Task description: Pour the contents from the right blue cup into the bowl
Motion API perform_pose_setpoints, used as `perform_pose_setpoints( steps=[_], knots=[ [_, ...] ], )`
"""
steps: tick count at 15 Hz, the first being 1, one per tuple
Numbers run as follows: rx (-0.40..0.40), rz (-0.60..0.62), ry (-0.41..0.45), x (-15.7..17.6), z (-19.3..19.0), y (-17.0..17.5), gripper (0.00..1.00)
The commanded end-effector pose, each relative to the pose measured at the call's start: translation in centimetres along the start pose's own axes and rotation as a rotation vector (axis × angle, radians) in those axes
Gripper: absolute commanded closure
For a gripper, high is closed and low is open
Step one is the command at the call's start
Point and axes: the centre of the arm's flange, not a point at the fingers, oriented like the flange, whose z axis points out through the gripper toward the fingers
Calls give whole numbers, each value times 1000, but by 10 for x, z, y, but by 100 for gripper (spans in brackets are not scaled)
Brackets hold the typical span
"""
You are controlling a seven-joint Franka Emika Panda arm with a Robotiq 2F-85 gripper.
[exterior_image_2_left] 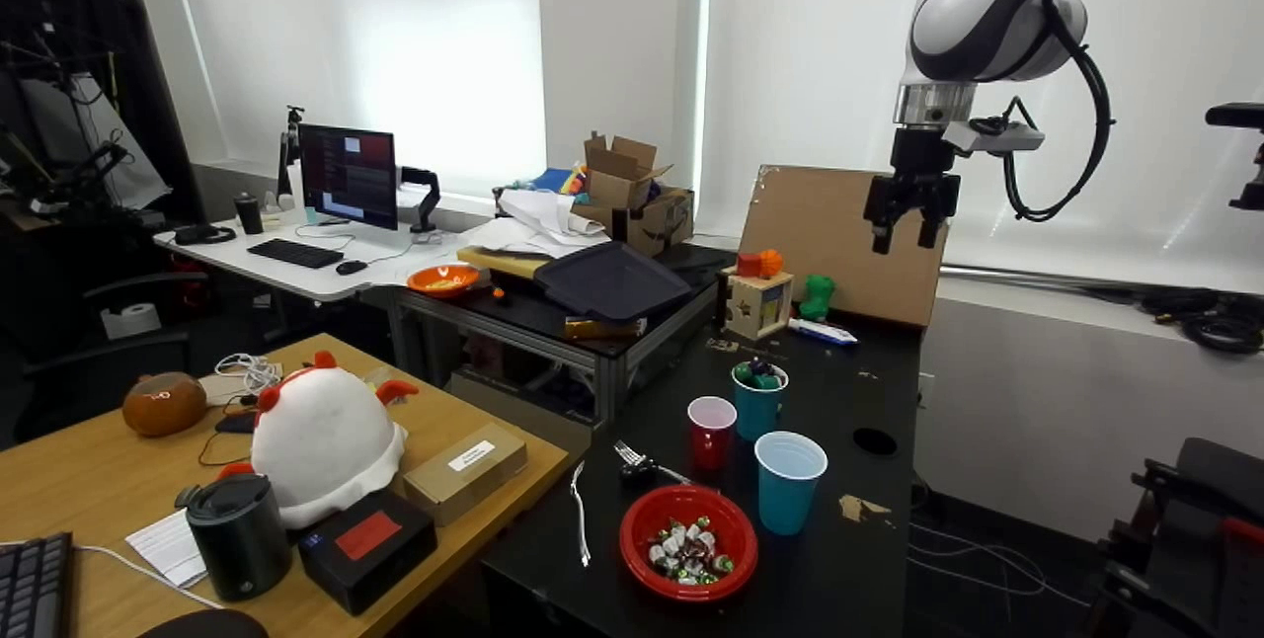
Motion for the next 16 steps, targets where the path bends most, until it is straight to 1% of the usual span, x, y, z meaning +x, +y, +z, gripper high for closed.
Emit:
perform_pose_setpoints(
  steps=[1, 6, 12, 16],
  knots=[
    [0, 0, 0, 0, 0, 0, 0],
    [-9, 3, 3, 2, 1, 0, 0],
    [17, -17, -29, 24, 18, -4, 0],
    [34, -10, -29, 44, 31, -7, 0]
  ],
)
